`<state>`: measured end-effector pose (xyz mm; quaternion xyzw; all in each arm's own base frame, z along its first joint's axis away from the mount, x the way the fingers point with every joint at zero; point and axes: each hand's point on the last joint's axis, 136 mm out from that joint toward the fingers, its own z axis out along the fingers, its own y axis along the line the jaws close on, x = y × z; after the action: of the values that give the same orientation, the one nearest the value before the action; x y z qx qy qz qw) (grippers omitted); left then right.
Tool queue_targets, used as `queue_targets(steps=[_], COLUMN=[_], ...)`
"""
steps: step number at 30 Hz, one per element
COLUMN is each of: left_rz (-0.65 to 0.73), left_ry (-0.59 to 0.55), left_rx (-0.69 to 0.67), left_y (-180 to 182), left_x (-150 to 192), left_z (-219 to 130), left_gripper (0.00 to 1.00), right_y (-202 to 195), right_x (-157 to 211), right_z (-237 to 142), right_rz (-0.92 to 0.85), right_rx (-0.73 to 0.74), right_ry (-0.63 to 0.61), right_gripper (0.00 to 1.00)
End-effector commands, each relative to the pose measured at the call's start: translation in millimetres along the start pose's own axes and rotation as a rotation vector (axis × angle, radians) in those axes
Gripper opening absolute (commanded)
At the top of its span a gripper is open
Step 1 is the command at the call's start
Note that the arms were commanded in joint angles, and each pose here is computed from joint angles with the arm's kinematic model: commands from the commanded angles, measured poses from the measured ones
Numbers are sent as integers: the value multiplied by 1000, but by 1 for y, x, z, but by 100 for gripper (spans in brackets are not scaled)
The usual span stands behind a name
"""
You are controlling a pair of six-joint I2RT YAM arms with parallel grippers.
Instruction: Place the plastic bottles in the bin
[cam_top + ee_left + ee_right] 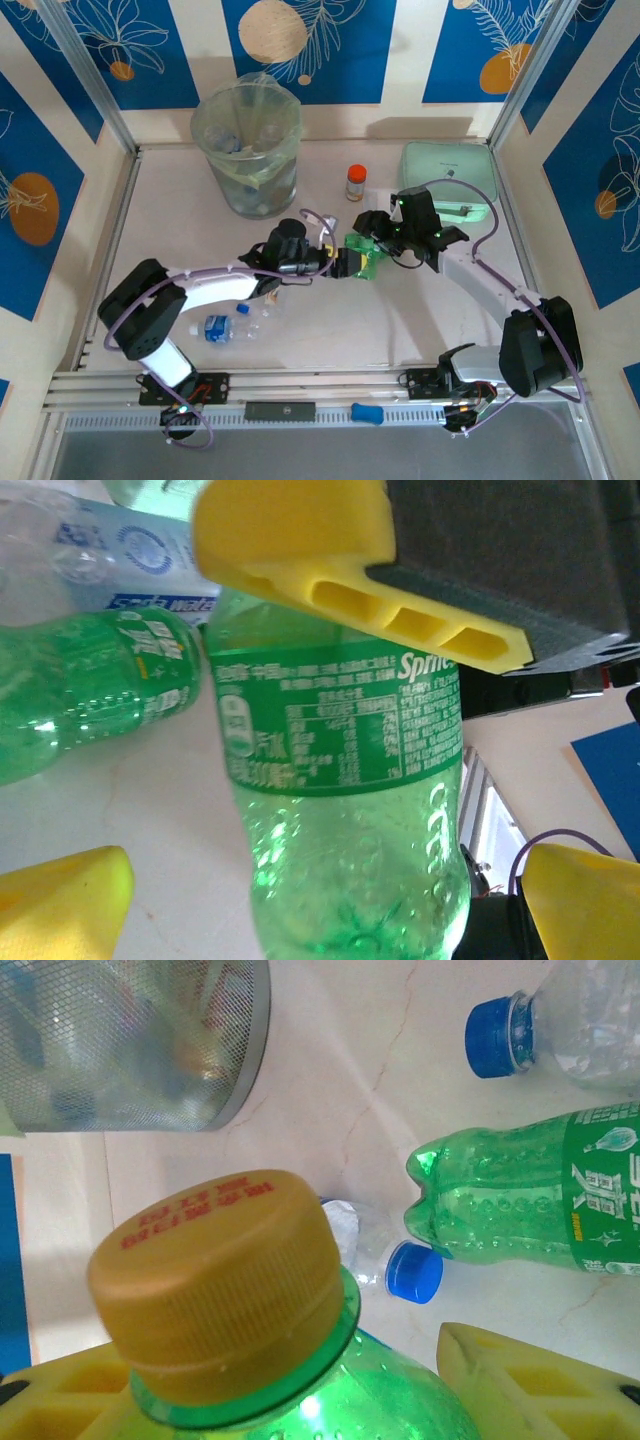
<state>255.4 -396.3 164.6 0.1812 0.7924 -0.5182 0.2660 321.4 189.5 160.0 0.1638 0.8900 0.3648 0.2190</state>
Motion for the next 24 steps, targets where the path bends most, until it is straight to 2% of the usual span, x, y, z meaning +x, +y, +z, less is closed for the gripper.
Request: queue_targets(steps=[1,8,13,18,21,24], left_rz=[11,-24,-21,-23,-32,-41], left_ry=[13,59,64,61,50,31], left_rx=[95,118,104,86,67,43], left_y=[-24,-24,-21,-17,-13,-7], left_x=[-4,8,9,10,10,7], left_z=[14,30,31,30,28,23], left_gripper=[99,89,69,60,61,61], right_y=[5,3,3,2,3,2], right_x=[3,4,4,5,4,-4], right_z=[-4,-6,-7,-6,-7,-16], right_rz=[28,40,38,48,45,29], right_rx=[-41,-51,-49,-52,-55,-27], right_ry=[5,-4,-6,-7,-8,-38], right_gripper=[50,50,49,51,61,79])
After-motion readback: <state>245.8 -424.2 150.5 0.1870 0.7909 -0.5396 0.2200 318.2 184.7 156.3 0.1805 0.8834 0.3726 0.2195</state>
